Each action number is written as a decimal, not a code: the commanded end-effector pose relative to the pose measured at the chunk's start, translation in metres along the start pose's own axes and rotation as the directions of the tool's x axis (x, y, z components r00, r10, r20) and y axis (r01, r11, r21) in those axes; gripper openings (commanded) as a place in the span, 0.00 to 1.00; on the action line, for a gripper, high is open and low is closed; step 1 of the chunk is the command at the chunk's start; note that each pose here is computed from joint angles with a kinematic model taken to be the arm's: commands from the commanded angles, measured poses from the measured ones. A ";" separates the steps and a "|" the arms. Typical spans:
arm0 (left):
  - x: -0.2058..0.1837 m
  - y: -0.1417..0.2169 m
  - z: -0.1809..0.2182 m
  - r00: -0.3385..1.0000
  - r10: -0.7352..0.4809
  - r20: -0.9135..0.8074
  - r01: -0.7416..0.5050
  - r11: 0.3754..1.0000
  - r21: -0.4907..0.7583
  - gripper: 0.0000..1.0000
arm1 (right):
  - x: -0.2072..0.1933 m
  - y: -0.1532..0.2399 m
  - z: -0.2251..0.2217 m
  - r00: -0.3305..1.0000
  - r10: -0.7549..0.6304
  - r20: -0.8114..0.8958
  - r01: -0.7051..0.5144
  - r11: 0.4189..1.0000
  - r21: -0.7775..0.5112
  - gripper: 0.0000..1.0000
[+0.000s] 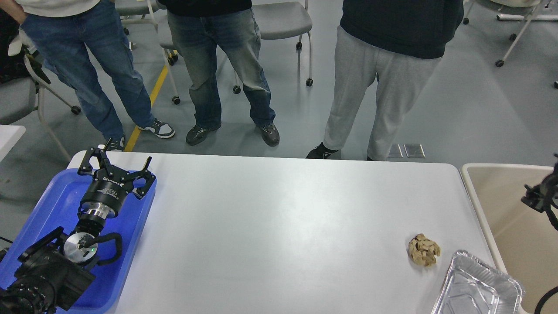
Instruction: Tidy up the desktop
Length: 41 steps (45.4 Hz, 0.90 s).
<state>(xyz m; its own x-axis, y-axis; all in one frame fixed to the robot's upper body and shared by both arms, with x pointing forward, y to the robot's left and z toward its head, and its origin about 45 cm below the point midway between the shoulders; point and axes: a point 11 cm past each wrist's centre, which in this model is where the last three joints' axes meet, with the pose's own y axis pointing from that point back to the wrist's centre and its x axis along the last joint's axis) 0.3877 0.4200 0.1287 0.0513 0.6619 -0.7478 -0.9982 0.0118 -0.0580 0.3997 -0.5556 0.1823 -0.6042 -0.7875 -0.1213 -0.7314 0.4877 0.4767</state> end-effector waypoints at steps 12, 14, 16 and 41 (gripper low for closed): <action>0.000 0.000 0.000 1.000 0.000 -0.001 0.000 1.000 -0.001 1.00 | -0.161 0.062 -0.061 0.834 -0.535 0.137 0.517 0.843 0.148 1.00; 0.000 0.000 0.000 1.000 0.000 0.000 0.000 1.000 0.000 1.00 | -0.181 0.072 -0.059 0.798 -0.585 0.147 0.566 0.810 0.152 1.00; 0.000 0.000 -0.001 1.000 0.000 -0.001 0.000 1.000 0.001 1.00 | -0.202 0.083 -0.052 0.760 -0.630 0.161 0.613 0.777 0.144 1.00; 0.000 0.000 -0.001 1.000 0.000 -0.001 0.000 1.000 0.001 1.00 | -0.334 0.156 0.059 0.468 -0.811 0.352 0.858 0.512 0.037 1.00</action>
<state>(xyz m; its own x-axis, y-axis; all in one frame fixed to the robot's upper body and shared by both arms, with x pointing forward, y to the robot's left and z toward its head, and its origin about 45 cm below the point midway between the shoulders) 0.3877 0.4197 0.1286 0.0513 0.6613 -0.7483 -0.9982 0.0118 -0.0580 0.4820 -0.2595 0.2619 0.0962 -0.7321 -0.6744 -0.9517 -0.2662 0.1531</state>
